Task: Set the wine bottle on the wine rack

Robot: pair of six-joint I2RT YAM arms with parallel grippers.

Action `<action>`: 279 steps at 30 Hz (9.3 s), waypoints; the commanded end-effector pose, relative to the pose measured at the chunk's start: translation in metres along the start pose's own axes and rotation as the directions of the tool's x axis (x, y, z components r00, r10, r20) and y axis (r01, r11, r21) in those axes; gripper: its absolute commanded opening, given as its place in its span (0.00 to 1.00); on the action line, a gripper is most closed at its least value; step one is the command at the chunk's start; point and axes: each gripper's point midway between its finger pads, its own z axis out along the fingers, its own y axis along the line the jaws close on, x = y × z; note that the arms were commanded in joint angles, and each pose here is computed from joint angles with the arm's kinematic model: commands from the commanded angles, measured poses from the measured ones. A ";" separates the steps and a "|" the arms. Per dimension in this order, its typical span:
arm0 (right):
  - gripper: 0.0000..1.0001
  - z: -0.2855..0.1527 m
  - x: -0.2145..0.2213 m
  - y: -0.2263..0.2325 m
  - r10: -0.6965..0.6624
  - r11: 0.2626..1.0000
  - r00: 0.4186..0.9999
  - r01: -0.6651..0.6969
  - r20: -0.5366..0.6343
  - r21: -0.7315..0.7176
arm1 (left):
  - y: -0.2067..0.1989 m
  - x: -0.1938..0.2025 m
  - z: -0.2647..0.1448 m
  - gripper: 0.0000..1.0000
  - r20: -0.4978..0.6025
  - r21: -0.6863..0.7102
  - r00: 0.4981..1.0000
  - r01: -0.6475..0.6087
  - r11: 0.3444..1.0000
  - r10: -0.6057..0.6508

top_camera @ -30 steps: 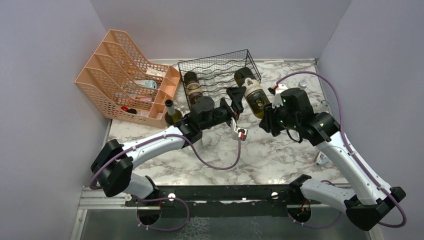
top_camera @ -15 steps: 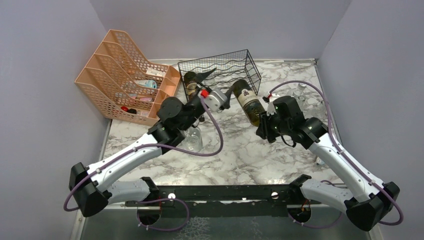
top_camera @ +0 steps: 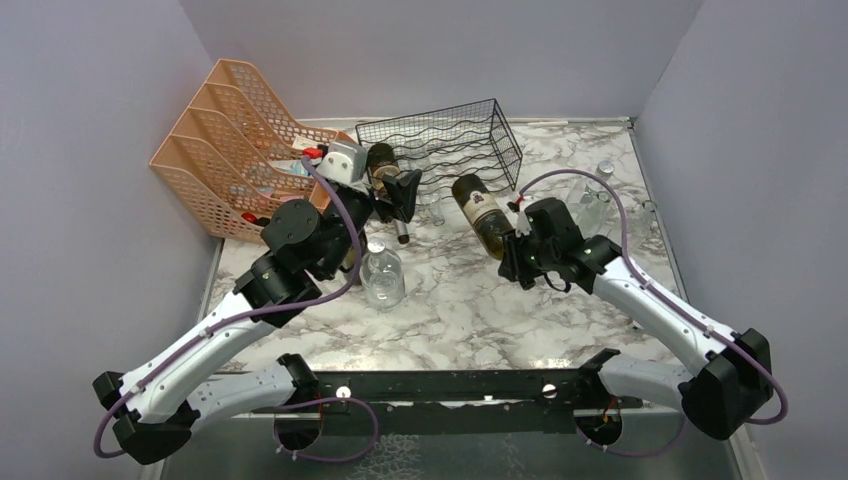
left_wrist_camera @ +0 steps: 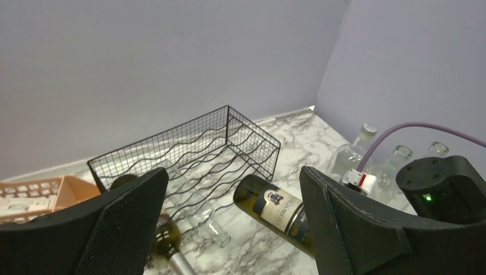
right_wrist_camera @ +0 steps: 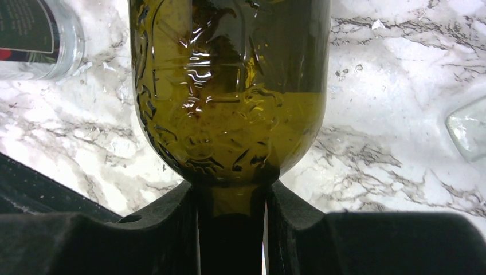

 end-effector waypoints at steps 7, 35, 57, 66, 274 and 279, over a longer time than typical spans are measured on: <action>0.01 0.044 -0.049 0.010 0.003 0.999 0.988 0.003 0.154 -0.039 | 0.019 0.014 -0.026 0.93 -0.064 -0.054 0.998 -0.023 0.998 0.019; 0.01 0.088 -0.078 -0.003 0.060 0.997 0.972 -0.071 0.226 0.041 | 0.016 0.022 -0.017 0.95 -0.084 -0.028 0.992 -0.095 0.995 0.092; 0.01 0.148 -0.172 -0.012 0.034 0.984 0.921 -0.099 0.389 0.150 | 0.004 0.010 -0.028 0.98 -0.144 0.046 0.987 -0.065 0.997 0.071; 0.11 0.173 -0.183 -0.017 0.000 0.977 0.935 -0.075 0.355 0.198 | 0.006 0.003 -0.038 0.98 -0.107 0.053 0.993 -0.050 0.997 0.055; 0.73 -0.128 -0.102 0.013 -0.035 0.971 0.959 0.099 0.281 -0.217 | -0.123 0.139 0.103 0.00 0.671 0.140 0.126 -0.989 0.042 0.730; 0.74 -0.120 -0.102 0.014 -0.027 0.968 0.962 0.092 0.270 -0.233 | -0.128 0.138 0.100 0.00 0.696 0.136 0.110 -0.991 0.020 0.710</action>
